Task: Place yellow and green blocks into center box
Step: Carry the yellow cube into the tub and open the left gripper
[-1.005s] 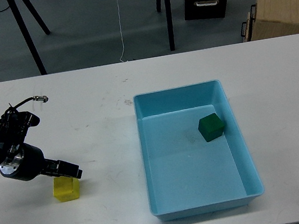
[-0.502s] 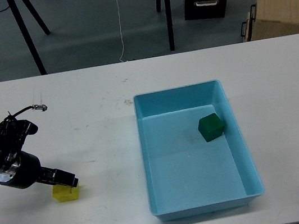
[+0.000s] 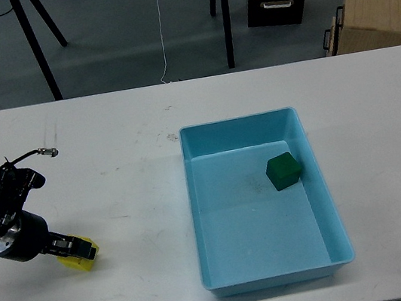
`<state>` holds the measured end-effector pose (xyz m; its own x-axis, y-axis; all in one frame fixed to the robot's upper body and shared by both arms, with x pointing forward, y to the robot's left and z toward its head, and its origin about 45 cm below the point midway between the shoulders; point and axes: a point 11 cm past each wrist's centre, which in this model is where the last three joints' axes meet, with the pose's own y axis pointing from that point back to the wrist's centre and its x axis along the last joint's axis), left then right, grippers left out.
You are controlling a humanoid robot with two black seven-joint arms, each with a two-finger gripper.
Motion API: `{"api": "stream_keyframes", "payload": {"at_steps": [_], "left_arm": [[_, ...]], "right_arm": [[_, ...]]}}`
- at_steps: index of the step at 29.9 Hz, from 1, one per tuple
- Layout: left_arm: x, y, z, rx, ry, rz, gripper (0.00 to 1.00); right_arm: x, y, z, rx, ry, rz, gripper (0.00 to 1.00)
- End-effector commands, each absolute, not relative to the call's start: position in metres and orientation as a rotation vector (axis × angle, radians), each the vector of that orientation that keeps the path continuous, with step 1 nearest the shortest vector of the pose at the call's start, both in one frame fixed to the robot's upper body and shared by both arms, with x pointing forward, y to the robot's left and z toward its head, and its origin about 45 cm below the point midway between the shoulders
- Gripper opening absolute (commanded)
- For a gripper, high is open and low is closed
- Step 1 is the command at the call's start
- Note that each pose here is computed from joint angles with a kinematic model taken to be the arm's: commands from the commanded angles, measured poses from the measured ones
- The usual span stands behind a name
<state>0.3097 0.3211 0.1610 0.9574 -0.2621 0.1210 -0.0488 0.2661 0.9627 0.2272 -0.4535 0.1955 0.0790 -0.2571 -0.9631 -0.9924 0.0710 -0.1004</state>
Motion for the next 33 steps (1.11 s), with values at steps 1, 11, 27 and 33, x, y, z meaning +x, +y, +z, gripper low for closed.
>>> {"api": "stream_keyframes", "payload": {"at_steps": [1,11,27,33], "left_arm": [[0.310,0.323,0.164,1.301,-0.281,-0.139,0.06],[0.364,0.252,0.290,1.112,-0.598,-0.077,0.00],[0.328,0.044,0.270,0.826,-0.708,-0.471,0.11],[0.319,0.040,0.238,0.792,-0.629,-0.479,0.80]], "right_arm": [[0.226,-0.454,0.195,-1.369,1.365,0.947,1.00],[0.226,-0.454,0.197,-1.373,1.363,0.946,1.00],[0.227,-0.457,0.200,-1.387,1.373,0.935,1.00],[0.226,-0.457,0.200,-1.388,1.375,0.938,1.00]]}}
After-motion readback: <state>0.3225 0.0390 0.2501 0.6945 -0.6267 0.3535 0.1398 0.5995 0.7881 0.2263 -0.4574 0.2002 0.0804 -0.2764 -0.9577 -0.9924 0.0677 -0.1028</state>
